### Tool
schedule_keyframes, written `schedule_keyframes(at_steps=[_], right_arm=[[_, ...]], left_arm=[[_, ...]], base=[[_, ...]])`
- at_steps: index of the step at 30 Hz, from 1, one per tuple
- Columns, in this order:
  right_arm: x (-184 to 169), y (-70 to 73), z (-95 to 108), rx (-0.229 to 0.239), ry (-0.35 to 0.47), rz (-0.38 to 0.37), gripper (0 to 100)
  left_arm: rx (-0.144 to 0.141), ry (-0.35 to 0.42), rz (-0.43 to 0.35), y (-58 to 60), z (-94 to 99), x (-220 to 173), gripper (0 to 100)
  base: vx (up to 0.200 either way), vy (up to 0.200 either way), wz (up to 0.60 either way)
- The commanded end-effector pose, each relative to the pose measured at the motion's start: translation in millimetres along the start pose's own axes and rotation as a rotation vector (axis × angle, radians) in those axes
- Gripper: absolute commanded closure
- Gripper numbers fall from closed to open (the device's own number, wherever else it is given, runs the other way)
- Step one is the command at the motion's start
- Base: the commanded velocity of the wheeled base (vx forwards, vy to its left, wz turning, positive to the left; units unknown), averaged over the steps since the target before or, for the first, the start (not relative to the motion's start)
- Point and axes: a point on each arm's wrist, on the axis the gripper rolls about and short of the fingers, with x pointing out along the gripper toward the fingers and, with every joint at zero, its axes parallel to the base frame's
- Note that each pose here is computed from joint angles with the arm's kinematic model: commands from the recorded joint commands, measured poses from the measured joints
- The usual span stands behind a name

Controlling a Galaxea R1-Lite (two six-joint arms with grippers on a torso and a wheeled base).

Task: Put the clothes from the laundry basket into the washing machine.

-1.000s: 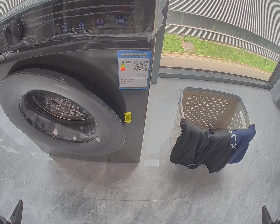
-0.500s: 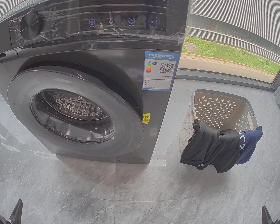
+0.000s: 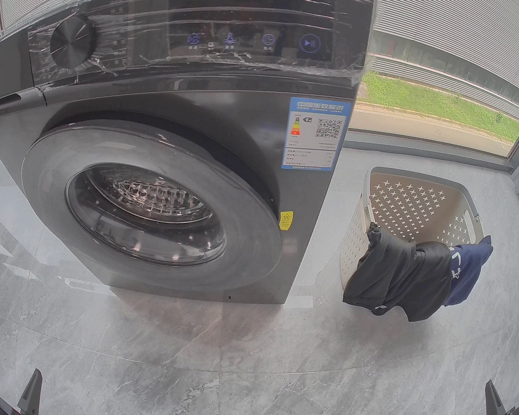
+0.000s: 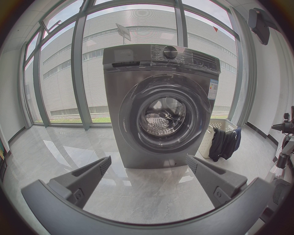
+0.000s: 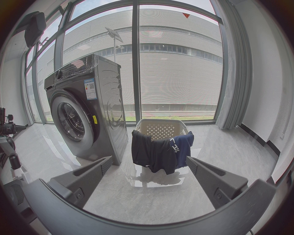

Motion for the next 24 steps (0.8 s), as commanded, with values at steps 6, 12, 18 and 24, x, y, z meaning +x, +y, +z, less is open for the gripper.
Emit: schedule_keyframes(at_steps=[6,12,18,24], right_arm=[[0.1,0.1,-5.2,0.000,0.002,0.001,0],[0.1,0.1,-5.2,0.000,0.002,0.001,0],[0.1,0.1,-5.2,0.000,0.002,0.001,0],[0.1,0.1,-5.2,0.000,0.002,0.001,0]], left_arm=[[0.000,-0.001,0.002,0.0,-4.8,-0.1,0],[0.000,-0.001,0.002,0.0,-4.8,-0.1,0],[0.000,-0.001,0.000,0.0,-4.8,-0.1,0],[0.000,-0.001,0.000,0.0,-4.8,-0.1,0]], base=[[0.000,0.200,0.00],[0.000,0.167,0.00],[0.000,0.000,0.00],[0.000,0.033,0.00]])
